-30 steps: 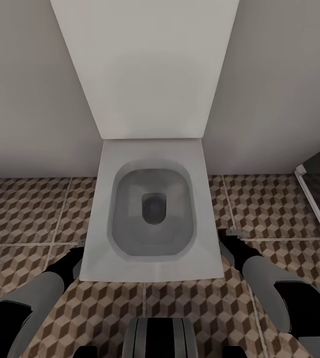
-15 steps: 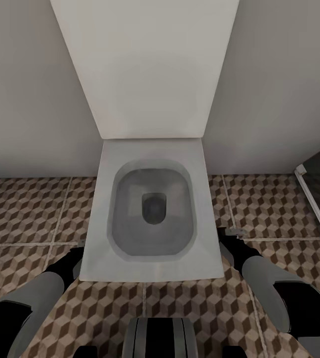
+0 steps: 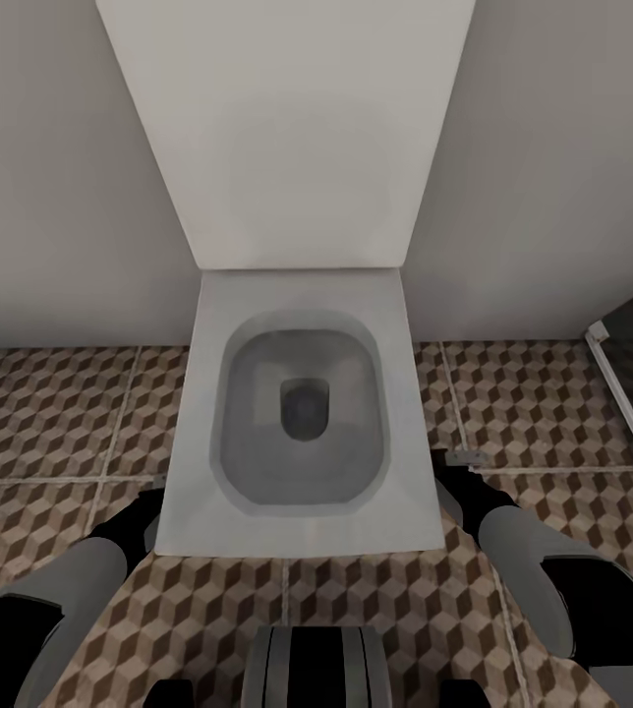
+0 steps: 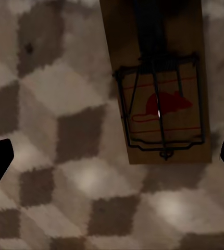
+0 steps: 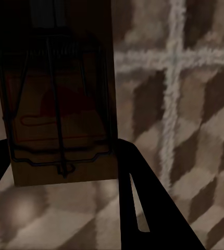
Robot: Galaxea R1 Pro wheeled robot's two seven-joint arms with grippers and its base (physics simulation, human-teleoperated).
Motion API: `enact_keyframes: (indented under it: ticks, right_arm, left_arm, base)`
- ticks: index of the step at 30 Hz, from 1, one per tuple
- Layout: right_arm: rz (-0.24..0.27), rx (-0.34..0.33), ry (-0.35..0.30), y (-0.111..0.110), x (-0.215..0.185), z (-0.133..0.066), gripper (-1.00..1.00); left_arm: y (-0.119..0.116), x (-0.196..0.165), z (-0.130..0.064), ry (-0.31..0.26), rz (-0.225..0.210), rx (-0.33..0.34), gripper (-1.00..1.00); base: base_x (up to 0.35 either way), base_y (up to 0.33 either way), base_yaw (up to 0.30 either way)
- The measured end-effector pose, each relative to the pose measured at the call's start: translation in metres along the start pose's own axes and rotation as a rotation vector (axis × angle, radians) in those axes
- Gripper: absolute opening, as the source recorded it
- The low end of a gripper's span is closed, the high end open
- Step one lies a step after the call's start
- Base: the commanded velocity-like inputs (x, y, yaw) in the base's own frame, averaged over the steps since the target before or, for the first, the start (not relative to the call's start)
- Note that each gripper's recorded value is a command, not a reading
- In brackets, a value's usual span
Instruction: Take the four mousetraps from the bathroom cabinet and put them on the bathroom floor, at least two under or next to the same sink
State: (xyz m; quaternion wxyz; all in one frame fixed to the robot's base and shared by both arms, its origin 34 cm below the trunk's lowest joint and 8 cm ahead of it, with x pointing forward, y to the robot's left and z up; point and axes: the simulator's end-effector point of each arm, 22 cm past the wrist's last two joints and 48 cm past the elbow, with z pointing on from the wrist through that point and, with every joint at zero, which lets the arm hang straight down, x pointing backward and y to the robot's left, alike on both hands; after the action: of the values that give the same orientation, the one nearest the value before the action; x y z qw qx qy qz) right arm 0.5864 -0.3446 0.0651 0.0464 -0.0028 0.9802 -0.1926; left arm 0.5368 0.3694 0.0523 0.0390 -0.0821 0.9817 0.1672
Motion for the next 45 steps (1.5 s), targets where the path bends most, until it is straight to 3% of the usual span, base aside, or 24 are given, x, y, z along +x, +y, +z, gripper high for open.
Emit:
enact_keyframes:
  ticks: [15, 22, 32, 33, 45]
  right_arm:
    - [-0.001, 0.011, 0.006, -0.003, 0.003, 0.003, -1.00]
    - [0.003, 0.082, 0.002, -0.020, 0.002, 0.003, -1.00]
    - [0.006, 0.101, -0.001, -0.024, 0.002, 0.003, -1.00]
    - [0.006, 0.101, -0.002, -0.024, 0.002, 0.003, 1.00]
    - [0.010, 0.097, -0.005, -0.023, 0.001, 0.003, 1.00]
  left_arm:
    - [0.000, 0.003, 0.002, 0.006, 0.002, -0.001, 1.00]
    - [0.000, 0.003, 0.002, 0.005, 0.002, -0.001, 1.00]
    - [0.000, 0.003, 0.002, 0.005, 0.002, -0.001, 1.00]
    - [0.000, 0.003, 0.002, 0.005, 0.002, -0.001, 1.00]
    - [-0.001, 0.003, 0.002, 0.006, 0.002, 0.000, 1.00]
  base:
    - [0.000, 0.000, 0.000]
    - [0.000, 0.000, 0.000]
    - [0.000, 0.000, 0.000]
    - [0.000, 0.000, 0.000]
    - [0.000, 0.000, 0.000]
